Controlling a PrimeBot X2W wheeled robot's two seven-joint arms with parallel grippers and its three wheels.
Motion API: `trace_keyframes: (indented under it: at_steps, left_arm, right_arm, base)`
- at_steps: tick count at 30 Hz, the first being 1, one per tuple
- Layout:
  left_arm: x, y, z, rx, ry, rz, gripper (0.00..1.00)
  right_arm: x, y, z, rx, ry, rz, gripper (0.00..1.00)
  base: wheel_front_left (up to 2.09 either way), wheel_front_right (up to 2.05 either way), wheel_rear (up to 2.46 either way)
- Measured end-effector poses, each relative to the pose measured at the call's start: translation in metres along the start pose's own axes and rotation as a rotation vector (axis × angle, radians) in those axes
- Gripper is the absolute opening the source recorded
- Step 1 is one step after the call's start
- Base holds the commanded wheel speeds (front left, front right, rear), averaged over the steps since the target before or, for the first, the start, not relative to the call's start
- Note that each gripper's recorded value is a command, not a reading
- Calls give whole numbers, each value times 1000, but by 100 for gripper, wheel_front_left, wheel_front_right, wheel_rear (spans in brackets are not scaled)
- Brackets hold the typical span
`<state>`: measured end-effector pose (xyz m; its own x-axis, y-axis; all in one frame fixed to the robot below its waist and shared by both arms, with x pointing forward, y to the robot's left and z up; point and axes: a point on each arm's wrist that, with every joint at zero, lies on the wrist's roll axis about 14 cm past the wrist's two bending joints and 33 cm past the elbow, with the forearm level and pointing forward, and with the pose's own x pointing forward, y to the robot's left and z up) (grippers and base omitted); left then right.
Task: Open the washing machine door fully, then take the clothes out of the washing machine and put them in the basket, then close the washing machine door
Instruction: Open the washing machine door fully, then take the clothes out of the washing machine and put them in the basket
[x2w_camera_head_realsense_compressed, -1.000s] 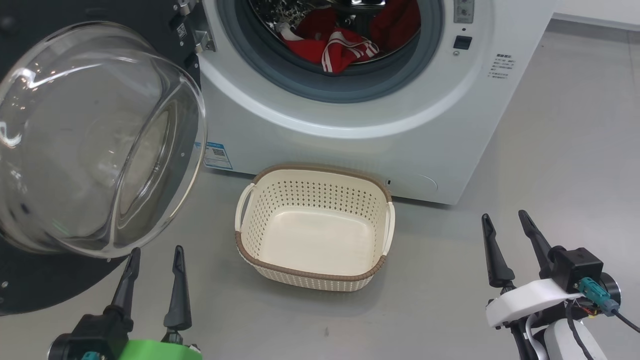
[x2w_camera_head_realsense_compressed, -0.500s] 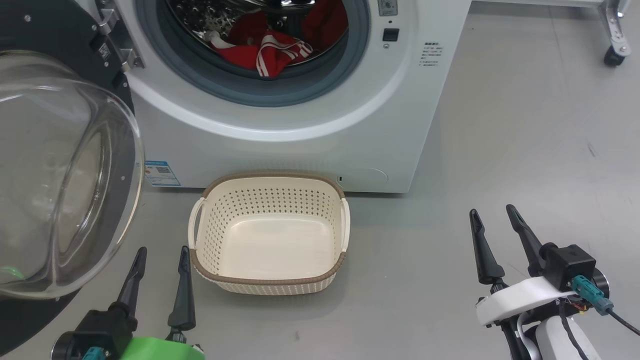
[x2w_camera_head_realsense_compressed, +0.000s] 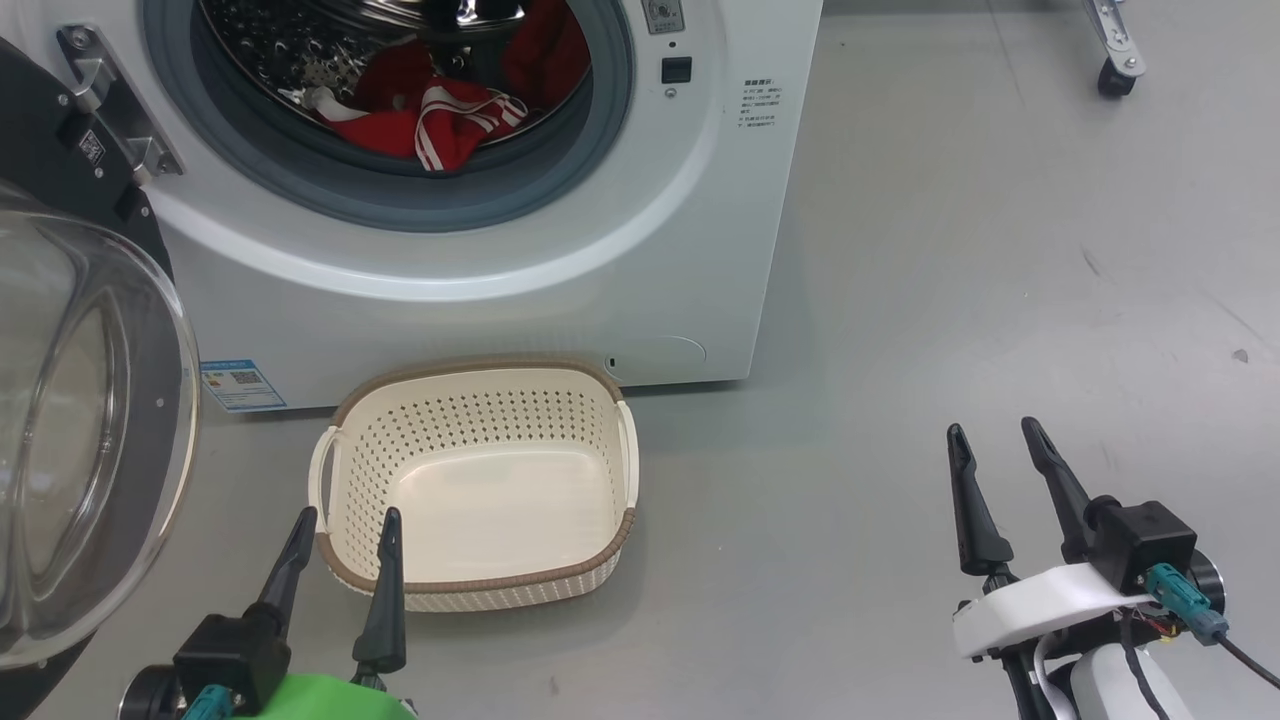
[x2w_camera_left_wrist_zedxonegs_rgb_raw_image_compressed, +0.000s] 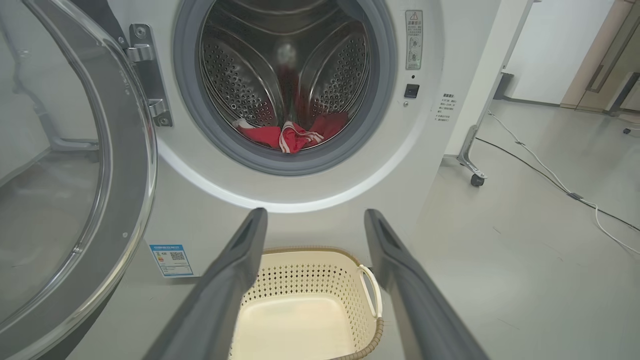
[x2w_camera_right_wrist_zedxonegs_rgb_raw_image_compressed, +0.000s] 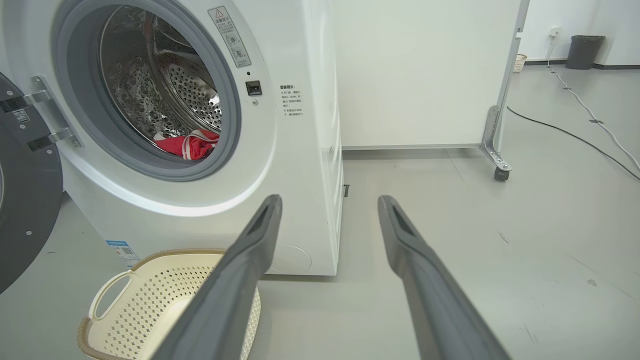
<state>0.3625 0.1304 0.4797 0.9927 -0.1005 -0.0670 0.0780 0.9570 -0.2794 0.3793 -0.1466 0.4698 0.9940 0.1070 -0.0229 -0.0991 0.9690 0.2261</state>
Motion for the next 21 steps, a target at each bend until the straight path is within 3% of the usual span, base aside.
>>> trace_keyframes:
  at_steps: [21]
  left_arm:
    - [1,2,-3,13,17,15,100]
  right_arm:
    - [-3,0,1,2,-6,-12,100]
  base:
    - [0,0,0]
